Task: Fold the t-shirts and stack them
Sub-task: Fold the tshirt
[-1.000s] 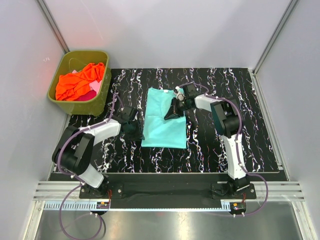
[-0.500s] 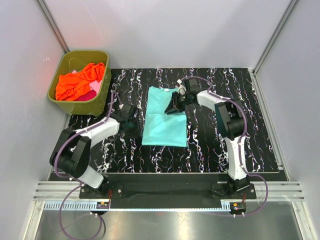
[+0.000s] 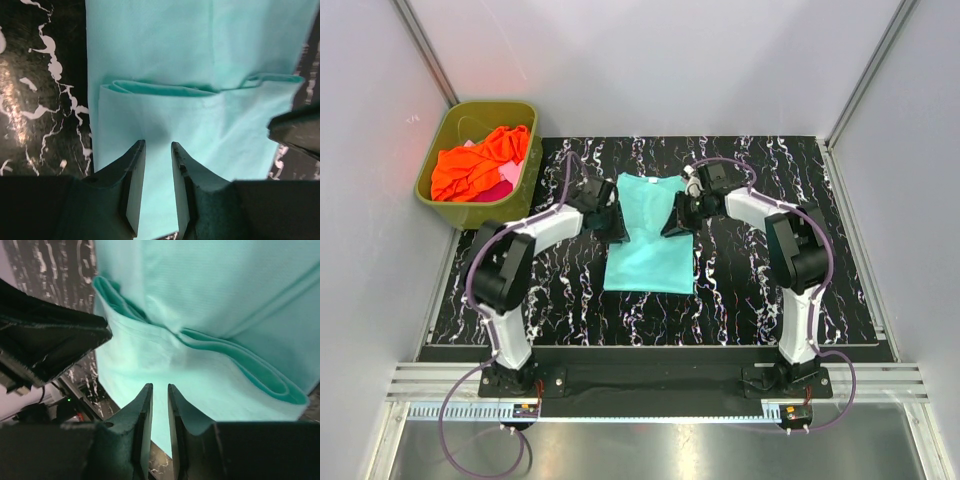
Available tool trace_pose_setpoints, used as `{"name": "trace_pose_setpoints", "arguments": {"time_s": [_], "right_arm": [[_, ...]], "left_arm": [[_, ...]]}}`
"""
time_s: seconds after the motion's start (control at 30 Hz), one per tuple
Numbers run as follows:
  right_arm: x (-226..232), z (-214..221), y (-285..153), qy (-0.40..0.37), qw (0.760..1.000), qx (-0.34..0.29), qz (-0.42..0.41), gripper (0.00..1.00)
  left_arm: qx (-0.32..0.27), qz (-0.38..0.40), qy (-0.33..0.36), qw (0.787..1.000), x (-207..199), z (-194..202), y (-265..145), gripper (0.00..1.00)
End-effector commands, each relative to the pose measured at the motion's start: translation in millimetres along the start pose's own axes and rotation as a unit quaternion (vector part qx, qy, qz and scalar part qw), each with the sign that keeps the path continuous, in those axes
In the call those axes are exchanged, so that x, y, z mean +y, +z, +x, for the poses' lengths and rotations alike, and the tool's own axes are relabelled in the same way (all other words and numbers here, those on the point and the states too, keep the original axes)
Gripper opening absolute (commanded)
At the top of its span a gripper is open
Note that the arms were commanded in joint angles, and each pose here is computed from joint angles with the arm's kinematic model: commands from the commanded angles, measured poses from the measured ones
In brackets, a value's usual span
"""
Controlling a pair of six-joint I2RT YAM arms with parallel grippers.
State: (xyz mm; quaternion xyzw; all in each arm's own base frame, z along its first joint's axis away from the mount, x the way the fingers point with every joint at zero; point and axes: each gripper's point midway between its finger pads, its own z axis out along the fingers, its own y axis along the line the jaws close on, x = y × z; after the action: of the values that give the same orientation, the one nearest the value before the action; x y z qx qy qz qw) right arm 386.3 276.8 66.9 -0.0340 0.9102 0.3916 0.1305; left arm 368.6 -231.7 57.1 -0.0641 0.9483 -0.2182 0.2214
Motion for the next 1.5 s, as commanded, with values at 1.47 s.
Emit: {"name": "trace_pose_setpoints", "arguments": {"time_s": [1.47], "right_arm": [[-45.7, 135.0, -66.2, 0.235, 0.954, -0.07, 0.175, 0.53]], "left_arm": [[0.086, -0.022, -0.035, 0.995, 63.5, 93.8, -35.2, 0.54]]}}
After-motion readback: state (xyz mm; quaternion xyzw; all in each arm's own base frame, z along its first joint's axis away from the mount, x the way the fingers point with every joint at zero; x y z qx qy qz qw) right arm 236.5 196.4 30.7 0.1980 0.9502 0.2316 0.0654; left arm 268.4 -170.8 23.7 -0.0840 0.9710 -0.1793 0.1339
